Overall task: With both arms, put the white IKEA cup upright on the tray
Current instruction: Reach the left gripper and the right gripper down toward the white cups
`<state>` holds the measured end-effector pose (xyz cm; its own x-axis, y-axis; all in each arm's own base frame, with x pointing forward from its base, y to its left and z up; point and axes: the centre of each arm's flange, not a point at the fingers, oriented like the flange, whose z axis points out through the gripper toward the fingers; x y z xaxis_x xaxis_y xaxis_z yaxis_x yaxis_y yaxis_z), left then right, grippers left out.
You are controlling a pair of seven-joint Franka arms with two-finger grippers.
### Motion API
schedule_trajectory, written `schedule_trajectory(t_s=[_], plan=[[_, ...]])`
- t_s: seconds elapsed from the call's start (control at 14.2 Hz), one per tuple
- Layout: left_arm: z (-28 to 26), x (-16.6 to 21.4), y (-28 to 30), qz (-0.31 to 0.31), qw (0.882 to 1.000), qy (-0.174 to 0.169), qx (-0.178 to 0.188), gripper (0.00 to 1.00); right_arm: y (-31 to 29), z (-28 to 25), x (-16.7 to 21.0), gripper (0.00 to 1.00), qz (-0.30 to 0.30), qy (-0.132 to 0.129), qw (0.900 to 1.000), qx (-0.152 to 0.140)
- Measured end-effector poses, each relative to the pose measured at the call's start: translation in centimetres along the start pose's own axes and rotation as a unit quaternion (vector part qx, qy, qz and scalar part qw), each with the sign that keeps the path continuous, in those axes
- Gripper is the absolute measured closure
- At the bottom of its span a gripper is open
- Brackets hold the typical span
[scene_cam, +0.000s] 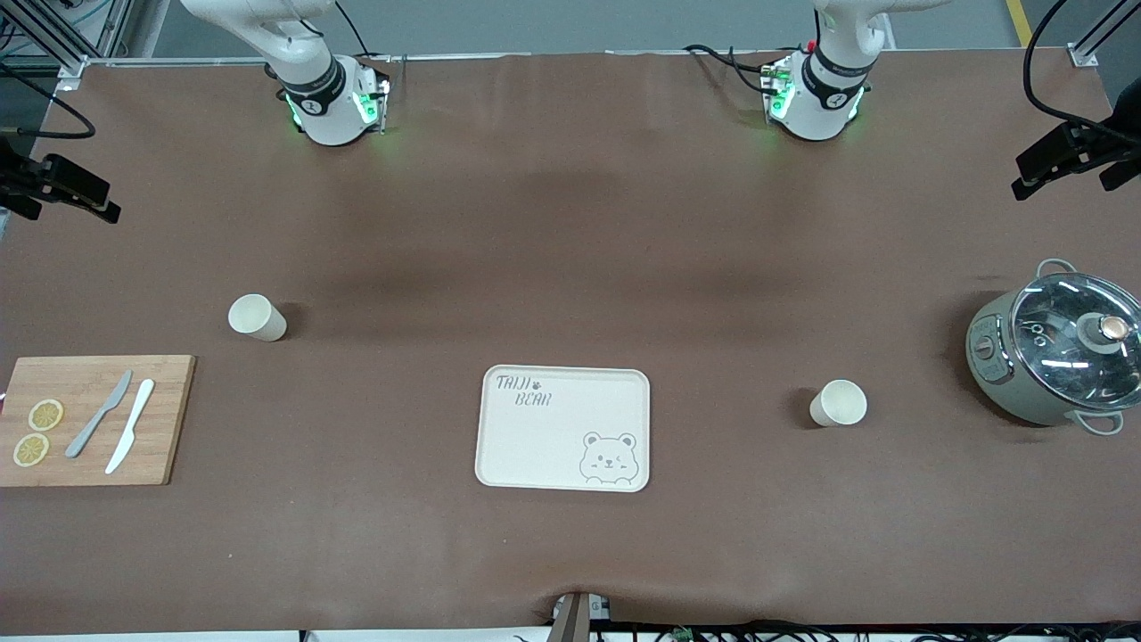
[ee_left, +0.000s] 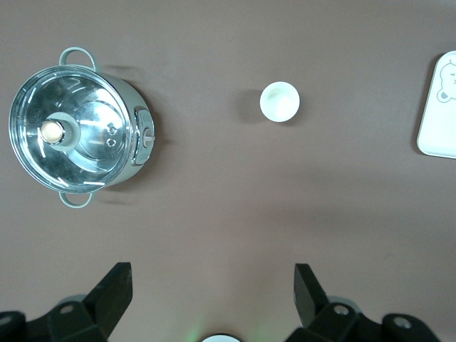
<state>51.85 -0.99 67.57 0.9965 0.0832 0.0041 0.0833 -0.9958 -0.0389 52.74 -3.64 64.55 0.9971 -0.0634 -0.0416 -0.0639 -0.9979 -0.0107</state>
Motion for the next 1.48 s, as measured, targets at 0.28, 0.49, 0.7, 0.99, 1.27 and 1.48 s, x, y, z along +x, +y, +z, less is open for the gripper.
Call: schedule_trajectory(t_s=[0.28,0.49,0.7,0.99,1.27,1.48], plan=[[0.0,0.0,0.0,0.0,1.0,0.0,0.0,0.0,0.0,0.8,0.6,0.0,0.0,-0.008,1.0,-0.001],[0.1,0.1,-0.1,-0.001,1.0,-0.001,0.0,0.0,-0.1,1.6,1.5,0.0,0.001,-0.012,1.0,-0.002],[1.3,0.7,-0.2,-0.002,1.0,-0.013,0.0,0.0,0.3,2.2,2.4,0.0,0.005,-0.009,1.0,-0.003],[5.0,3.1,0.0,-0.006,0.999,-0.035,0.001,0.0,2.8,4.5,4.0,0.0,0.028,-0.023,0.999,-0.003],[11.0,6.8,0.4,-0.006,0.999,-0.047,-0.002,0.0,3.5,6.1,4.8,0.0,0.035,-0.035,0.999,-0.001],[16.3,8.5,0.8,-0.004,0.998,-0.057,-0.003,0.0,4.2,6.7,5.1,0.0,0.041,-0.04,0.998,-0.001]])
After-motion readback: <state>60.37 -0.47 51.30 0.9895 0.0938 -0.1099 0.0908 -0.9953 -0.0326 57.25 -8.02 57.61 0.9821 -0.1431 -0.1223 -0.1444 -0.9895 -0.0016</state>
